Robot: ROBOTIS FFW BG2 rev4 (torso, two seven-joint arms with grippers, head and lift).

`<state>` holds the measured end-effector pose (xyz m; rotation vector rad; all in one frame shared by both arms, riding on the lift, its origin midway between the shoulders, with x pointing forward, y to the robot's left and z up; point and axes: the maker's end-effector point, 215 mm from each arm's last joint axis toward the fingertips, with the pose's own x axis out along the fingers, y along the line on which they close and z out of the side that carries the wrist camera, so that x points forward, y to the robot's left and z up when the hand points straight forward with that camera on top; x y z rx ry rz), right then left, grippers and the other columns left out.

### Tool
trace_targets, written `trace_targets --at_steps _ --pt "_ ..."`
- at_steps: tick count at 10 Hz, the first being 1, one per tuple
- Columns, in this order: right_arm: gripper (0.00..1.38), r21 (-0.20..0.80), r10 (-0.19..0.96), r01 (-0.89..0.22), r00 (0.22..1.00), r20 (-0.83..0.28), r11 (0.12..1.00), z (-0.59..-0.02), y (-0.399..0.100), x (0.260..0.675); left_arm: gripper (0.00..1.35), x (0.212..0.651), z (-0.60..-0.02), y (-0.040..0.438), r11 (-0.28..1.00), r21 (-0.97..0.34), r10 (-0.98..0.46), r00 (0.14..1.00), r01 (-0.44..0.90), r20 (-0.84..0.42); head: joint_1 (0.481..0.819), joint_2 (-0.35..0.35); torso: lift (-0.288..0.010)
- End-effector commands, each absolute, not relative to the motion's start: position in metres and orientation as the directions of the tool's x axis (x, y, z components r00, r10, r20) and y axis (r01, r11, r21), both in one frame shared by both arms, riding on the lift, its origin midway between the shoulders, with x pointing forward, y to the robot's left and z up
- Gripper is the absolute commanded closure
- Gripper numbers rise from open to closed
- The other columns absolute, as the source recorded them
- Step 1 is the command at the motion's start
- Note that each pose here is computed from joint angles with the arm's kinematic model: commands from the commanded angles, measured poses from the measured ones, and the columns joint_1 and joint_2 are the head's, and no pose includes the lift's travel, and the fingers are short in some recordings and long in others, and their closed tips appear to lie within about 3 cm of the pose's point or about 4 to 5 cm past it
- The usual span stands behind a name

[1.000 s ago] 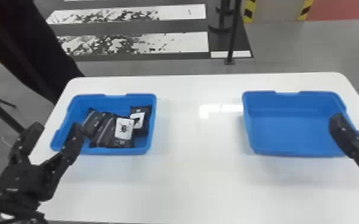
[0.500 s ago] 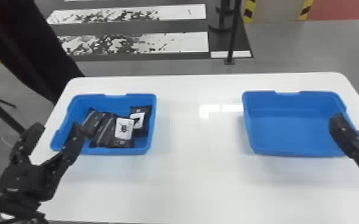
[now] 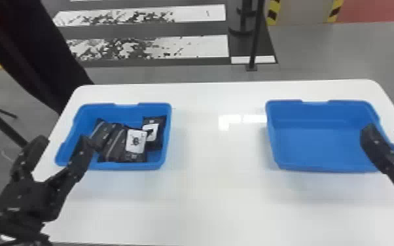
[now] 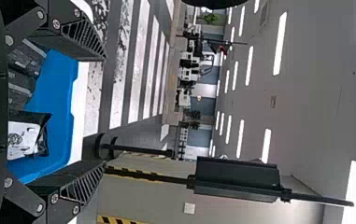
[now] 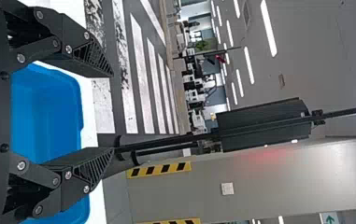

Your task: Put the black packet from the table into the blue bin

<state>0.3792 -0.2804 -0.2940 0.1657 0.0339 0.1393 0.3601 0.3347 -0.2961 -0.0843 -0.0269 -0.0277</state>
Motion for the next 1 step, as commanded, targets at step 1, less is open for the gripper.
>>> trace_targets --at_steps 1 --pt "0.5 0.167 0.141 -0.135 0.99 -0.021 0.977 -0.2938 -0.2804 0.3791 0.26 0.3608 -0.2947 0.3347 0.996 -0.08 -0.027 0.999 0.029 0.032 0.695 0.085 -0.11"
